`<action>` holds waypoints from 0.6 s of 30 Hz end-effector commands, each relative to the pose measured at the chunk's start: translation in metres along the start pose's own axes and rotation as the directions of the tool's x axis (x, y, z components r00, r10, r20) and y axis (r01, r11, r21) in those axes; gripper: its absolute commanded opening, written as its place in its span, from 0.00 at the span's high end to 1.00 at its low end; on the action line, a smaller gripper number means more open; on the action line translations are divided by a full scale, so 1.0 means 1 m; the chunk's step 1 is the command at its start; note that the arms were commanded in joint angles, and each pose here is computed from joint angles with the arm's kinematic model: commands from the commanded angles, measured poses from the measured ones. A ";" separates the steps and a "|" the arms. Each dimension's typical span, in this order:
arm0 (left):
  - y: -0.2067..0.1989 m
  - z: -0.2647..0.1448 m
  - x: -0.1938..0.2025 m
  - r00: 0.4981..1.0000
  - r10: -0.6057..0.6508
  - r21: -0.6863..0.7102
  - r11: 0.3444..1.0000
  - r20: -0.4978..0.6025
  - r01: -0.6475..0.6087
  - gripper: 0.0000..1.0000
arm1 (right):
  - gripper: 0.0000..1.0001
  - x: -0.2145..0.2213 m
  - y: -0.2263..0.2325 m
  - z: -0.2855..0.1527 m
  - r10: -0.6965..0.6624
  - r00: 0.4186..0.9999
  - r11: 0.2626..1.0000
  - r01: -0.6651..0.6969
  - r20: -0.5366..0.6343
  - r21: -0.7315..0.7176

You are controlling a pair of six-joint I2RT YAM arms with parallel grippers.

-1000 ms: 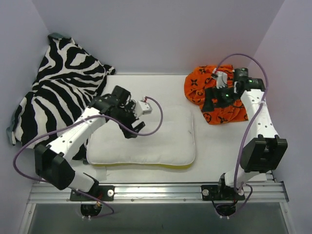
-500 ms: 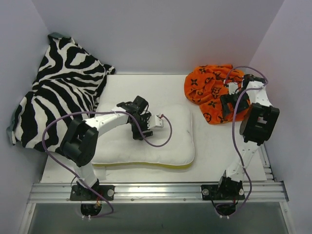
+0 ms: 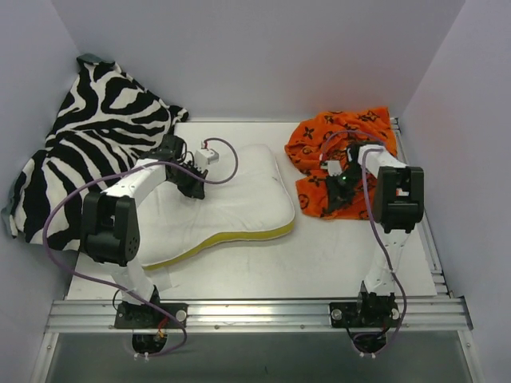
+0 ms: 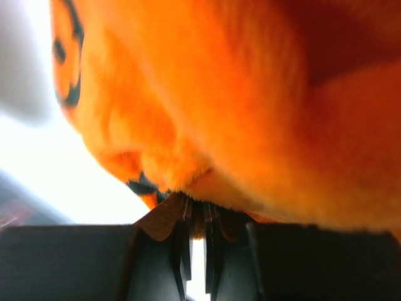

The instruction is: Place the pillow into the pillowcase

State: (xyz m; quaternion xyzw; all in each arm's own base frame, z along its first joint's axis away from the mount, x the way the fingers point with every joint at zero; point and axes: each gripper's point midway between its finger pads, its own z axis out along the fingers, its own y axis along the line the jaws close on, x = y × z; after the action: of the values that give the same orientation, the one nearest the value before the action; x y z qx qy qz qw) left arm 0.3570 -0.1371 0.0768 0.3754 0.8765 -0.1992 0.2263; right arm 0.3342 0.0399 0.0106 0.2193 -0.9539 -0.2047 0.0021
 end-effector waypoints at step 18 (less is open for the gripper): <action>0.027 -0.038 0.029 0.945 -0.324 -0.194 0.926 0.038 0.325 1.00 | 0.49 -0.116 -0.060 -0.109 -0.019 0.940 0.927 -0.112 0.340 0.359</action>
State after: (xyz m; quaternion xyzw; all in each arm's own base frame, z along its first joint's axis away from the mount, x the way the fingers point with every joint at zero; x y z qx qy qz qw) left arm 0.3509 -0.1180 0.0782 0.2098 0.9319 -0.2021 0.2161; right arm 0.4444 0.0187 0.1304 0.1344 -0.9553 -0.1609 -0.2083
